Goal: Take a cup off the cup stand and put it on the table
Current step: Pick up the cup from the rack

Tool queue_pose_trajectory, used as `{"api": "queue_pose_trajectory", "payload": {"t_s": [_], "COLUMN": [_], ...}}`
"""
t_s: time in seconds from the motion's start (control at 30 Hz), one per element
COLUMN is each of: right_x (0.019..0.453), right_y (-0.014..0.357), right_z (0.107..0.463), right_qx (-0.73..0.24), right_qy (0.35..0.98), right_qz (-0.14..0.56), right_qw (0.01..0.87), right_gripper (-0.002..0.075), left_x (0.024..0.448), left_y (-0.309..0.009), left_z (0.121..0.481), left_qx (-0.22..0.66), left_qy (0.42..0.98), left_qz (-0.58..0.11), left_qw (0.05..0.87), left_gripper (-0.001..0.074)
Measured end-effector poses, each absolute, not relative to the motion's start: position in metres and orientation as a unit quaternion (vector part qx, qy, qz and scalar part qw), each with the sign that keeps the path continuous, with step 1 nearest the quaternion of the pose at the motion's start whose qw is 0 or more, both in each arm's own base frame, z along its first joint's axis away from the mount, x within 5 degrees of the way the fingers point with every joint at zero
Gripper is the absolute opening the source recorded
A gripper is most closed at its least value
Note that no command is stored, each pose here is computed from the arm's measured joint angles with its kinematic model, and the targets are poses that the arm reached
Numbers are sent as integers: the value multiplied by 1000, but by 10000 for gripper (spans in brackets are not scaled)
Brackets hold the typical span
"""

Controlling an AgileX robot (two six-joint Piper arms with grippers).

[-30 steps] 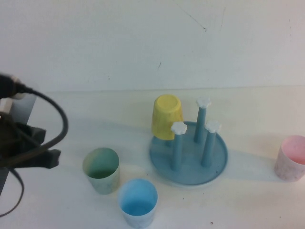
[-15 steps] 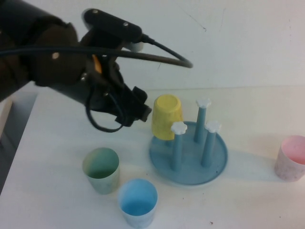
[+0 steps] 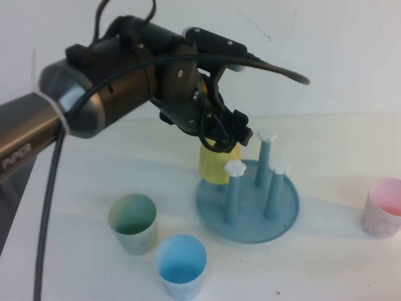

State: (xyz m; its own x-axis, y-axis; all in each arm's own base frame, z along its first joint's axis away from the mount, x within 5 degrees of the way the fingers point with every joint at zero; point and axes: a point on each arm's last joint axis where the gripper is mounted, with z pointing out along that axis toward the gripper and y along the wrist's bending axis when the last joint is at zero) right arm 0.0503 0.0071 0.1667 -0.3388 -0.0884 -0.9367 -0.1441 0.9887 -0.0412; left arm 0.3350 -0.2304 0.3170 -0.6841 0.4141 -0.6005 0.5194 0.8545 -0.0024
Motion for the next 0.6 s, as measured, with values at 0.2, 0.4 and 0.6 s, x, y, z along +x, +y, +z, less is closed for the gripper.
{"api": "queue_pose_trajectory", "payload": {"t_s": [0.2, 0.4, 0.6], "right_x": [50, 50, 50], "right_y": [7, 7, 7], "right_z": [167, 167, 167], "right_qx": [-71, -70, -70], "right_qy": [818, 818, 818], "right_qz": [24, 25, 25], "right_qw": [571, 571, 571], "right_gripper": [-3, -3, -3], "left_x": [350, 361, 369], "left_y": [-241, -248, -247], "left_z": [305, 288, 273], "left_qx": [237, 226, 223], "left_qy": [904, 904, 910], "left_qz": [-107, -108, -98], "left_qw": [340, 346, 334], "left_gripper": [587, 587, 587]}}
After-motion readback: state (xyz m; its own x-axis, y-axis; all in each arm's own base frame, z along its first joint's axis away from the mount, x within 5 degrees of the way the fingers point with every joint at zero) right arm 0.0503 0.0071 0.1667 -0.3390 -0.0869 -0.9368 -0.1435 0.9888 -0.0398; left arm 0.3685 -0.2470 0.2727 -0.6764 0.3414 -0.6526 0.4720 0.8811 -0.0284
